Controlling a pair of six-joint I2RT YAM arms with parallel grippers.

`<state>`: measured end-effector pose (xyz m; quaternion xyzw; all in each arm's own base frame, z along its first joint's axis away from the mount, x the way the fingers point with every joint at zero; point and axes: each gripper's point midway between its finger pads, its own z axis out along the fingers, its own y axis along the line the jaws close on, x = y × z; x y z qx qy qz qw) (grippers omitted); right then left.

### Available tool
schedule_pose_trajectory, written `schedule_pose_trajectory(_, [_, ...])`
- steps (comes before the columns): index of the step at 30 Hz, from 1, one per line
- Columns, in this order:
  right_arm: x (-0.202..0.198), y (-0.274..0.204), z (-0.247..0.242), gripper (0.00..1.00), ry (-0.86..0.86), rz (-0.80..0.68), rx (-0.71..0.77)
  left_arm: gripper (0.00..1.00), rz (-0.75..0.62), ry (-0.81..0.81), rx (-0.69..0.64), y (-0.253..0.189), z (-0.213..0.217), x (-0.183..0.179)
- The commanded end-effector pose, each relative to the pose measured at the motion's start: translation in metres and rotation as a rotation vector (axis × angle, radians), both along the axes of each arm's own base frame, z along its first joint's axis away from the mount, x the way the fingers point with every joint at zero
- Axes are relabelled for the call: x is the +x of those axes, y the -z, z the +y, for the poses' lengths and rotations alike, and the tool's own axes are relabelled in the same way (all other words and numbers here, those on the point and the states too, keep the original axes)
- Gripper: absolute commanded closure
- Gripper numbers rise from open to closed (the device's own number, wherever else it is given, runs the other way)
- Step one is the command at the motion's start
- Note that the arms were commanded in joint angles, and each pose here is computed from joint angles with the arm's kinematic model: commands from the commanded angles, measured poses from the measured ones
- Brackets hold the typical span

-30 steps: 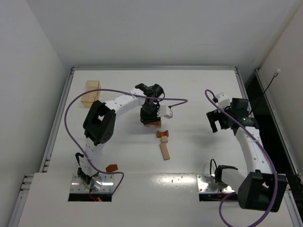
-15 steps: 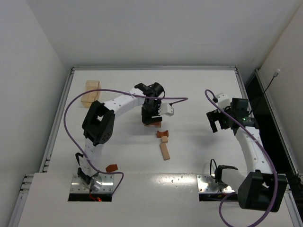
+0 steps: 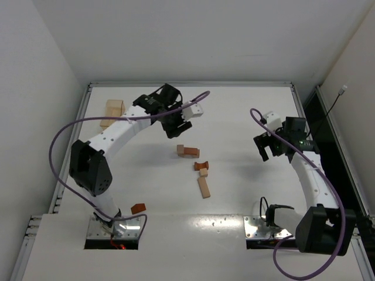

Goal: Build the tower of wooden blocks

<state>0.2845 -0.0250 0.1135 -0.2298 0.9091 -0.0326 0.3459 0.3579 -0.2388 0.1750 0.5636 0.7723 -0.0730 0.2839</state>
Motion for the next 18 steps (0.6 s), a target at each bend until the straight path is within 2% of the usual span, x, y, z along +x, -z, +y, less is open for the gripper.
schedule_pose_trajectory(1, [0.022,-0.026,0.005,0.0,-0.045,-0.079,-0.002,0.47,0.035,-0.057,-0.101,-0.01,0.01,-0.019])
schedule_pose_trajectory(2, [0.022,-0.023,0.006,0.0,-0.055,-0.068,-0.014,0.5,0.084,-0.042,-0.138,-0.008,0.009,-0.03])
schedule_pose_trajectory(7, [0.027,-0.025,0.008,0.0,-0.064,-0.079,-0.015,0.89,0.35,0.067,-0.155,0.027,0.013,-0.1])
schedule_pose_trajectory(8, [0.027,-0.025,0.007,0.0,-0.058,-0.078,-0.022,0.91,0.381,0.099,-0.153,0.03,0.011,-0.111])
schedule_pose_trajectory(10, [0.027,-0.025,0.007,0.0,-0.058,-0.078,-0.022,0.92,0.439,0.129,-0.142,0.043,0.013,-0.122])
schedule_pose_trajectory(13, [0.027,-0.025,0.007,0.0,-0.058,-0.078,-0.022,0.92,0.44,0.18,-0.133,0.051,0.011,-0.121])
schedule_pose_trajectory(17, [0.027,-0.025,0.007,0.0,-0.058,-0.078,-0.022,0.73,0.436,0.283,-0.064,0.07,0.014,-0.111])
schedule_pose_trajectory(18, [0.027,-0.025,0.007,0.0,-0.058,-0.078,-0.022,0.72,0.436,0.293,-0.06,0.073,0.013,-0.109])
